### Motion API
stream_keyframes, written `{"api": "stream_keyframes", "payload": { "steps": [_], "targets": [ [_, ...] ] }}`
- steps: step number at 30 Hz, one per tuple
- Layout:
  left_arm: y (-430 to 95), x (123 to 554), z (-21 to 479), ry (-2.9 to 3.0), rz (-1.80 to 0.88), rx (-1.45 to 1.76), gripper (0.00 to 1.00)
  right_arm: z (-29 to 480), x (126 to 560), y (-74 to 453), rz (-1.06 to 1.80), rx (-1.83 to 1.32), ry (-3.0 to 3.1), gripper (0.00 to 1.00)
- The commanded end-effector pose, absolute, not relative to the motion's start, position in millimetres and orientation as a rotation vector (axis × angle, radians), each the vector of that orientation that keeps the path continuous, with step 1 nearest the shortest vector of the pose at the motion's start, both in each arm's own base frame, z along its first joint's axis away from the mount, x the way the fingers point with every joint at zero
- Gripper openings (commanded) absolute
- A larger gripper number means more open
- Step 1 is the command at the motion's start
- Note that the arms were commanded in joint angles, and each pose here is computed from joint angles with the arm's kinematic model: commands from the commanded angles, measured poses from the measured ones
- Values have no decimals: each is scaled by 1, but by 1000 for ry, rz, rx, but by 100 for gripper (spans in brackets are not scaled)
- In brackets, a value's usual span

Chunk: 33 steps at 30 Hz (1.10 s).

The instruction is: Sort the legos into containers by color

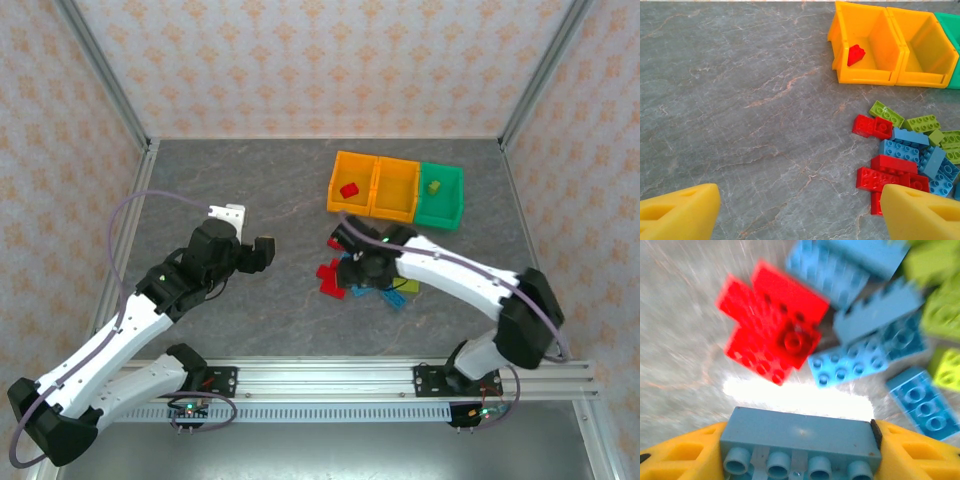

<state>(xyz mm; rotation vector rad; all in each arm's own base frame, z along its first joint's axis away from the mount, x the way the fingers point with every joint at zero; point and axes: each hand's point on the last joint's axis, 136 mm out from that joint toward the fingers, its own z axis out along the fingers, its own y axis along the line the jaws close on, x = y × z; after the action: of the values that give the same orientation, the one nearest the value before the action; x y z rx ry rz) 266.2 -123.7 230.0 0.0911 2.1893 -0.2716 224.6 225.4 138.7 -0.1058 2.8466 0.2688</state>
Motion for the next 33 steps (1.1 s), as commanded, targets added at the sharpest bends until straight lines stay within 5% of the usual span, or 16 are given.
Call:
{"api": "stream_keyframes", "payload": {
  "steps": [1,5,13,18,21,27,33],
  "targets": [
    [-122,269,224,2197,-261,58,85,194,274,180,146,71,2638,49],
    [-130,274,216,2221,-309,19,89,222,353,132,87,270,2495,48],
    [-147,281,208,2282,-339,7,96,180,479,99,107,400,2579,49],
    [-164,284,207,2296,-354,38,99,150,521,103,118,426,2645,61],
    [-174,286,207,2305,-355,68,99,151,527,104,112,426,2663,75],
    [-188,294,209,2330,-327,125,99,190,515,102,150,392,2624,84],
    [-192,301,225,2294,-309,167,100,208,439,91,207,447,2644,83]
  ]
}}
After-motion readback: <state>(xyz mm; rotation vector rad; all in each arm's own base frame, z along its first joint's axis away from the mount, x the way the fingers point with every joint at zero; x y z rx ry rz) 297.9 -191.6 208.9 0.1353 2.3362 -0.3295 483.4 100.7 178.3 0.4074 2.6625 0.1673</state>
